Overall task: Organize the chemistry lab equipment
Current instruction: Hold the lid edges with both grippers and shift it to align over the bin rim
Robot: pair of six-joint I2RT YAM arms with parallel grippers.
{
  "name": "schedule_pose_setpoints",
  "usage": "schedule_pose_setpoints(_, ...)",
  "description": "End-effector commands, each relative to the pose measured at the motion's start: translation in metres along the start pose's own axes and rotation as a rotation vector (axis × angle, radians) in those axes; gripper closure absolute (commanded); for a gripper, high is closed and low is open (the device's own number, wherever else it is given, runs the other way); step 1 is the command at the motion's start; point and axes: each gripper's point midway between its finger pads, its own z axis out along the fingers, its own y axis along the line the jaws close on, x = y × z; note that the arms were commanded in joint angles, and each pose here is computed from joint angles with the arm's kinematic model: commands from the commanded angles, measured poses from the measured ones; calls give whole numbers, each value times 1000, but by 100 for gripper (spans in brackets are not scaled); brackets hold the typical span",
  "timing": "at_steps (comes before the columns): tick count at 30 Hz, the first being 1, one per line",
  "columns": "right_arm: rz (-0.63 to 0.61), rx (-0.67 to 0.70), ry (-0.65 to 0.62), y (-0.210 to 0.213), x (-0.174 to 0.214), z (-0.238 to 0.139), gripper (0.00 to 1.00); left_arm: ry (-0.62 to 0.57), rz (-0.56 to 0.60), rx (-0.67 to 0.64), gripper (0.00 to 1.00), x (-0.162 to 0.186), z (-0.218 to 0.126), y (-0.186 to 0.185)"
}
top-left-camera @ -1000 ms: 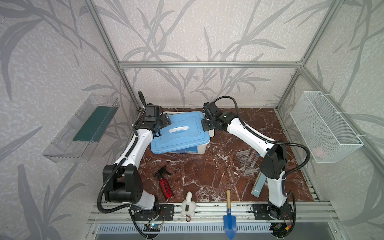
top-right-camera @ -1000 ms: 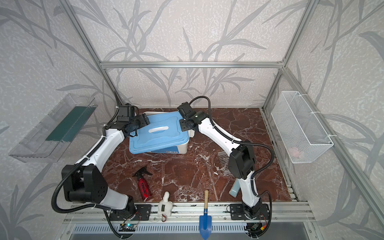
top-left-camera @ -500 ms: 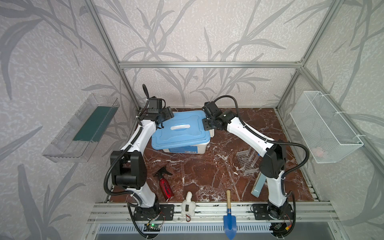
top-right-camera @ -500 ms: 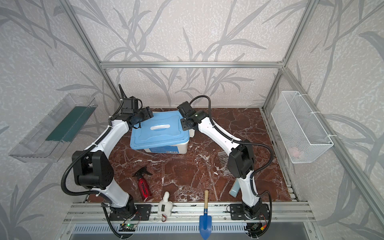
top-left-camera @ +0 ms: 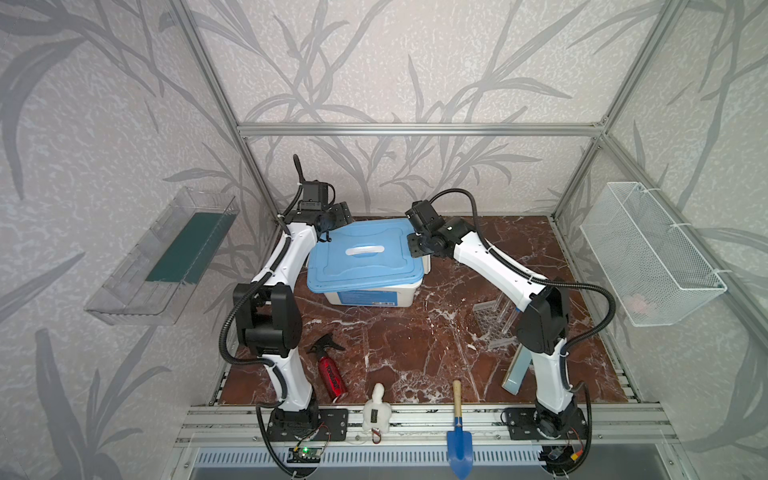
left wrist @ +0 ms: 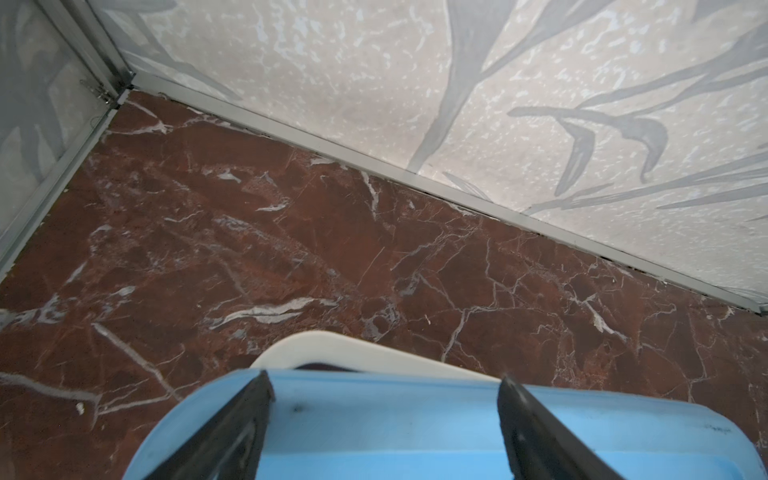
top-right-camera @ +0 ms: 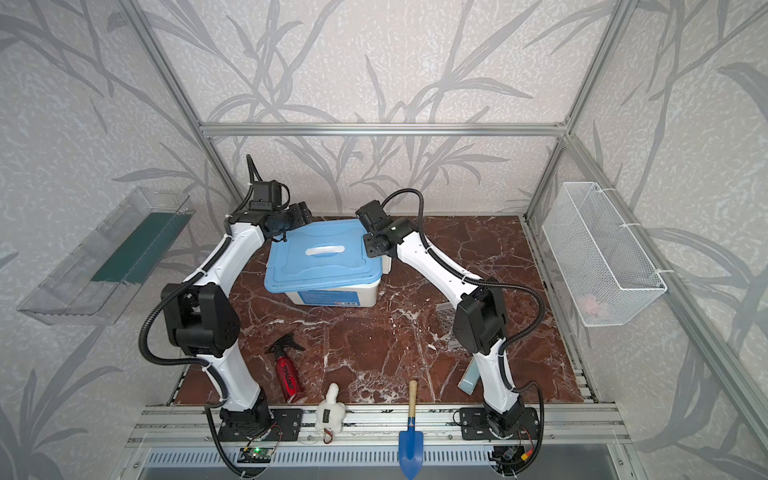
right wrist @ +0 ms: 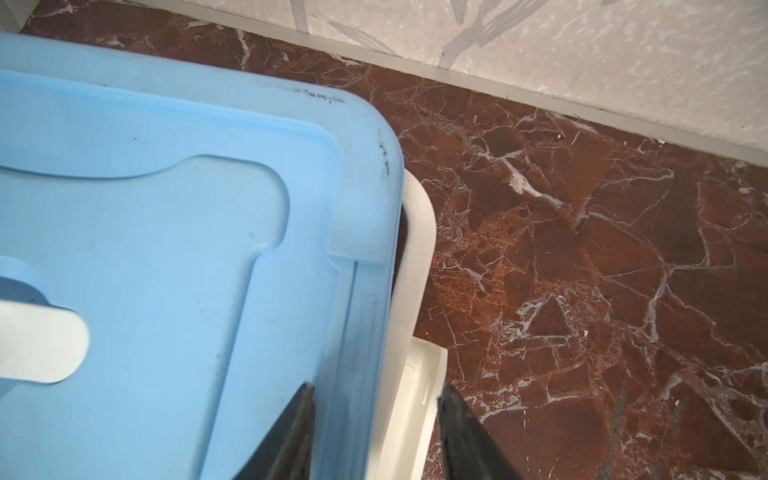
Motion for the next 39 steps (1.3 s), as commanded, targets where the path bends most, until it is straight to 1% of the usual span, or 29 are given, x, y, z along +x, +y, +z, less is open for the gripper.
schedule_pose_setpoints(1,-2,59,90,-20,25,4,54,15,38,2,13,-1,-3,-10)
schedule_pose_setpoints(4,-8,52,82,-18,23,7,55,-16,53,-40,13,-16,-20,-7)
schedule_pose_setpoints(6,-11,62,94,-19,26,9,56,-24,94,-117,12,-22,-40,3)
schedule_pose_setpoints(8,-8,60,101,-19,29,10,59,-31,108,-201,10,-24,-61,19)
schedule_pose_setpoints(11,-5,45,110,-18,31,8,61,-3,135,-228,9,-11,-82,29)
schedule_pose_setpoints(15,-4,42,94,-19,31,7,63,79,119,-242,8,24,-94,40)
schedule_pose_setpoints(18,-3,37,91,-19,31,5,64,62,107,-273,8,42,-102,54)
schedule_pose_setpoints(21,6,27,79,-19,31,2,64,64,64,-250,7,60,-101,62)
schedule_pose_setpoints(24,8,2,55,-16,29,-2,65,58,40,-192,10,76,-101,57)
schedule_pose_setpoints(27,8,5,54,-18,30,-6,66,38,24,-157,15,80,-96,57)
schedule_pose_setpoints(32,12,-14,51,-16,33,-7,67,91,25,-162,23,85,-71,60)
schedule_pose_setpoints(34,18,-38,56,-12,34,-7,66,113,23,-161,24,87,-62,60)
schedule_pose_setpoints(35,19,-46,58,-11,34,-8,67,122,25,-158,28,88,-57,59)
schedule_pose_setpoints(39,32,-79,50,-5,34,-5,66,127,25,-180,29,86,-47,62)
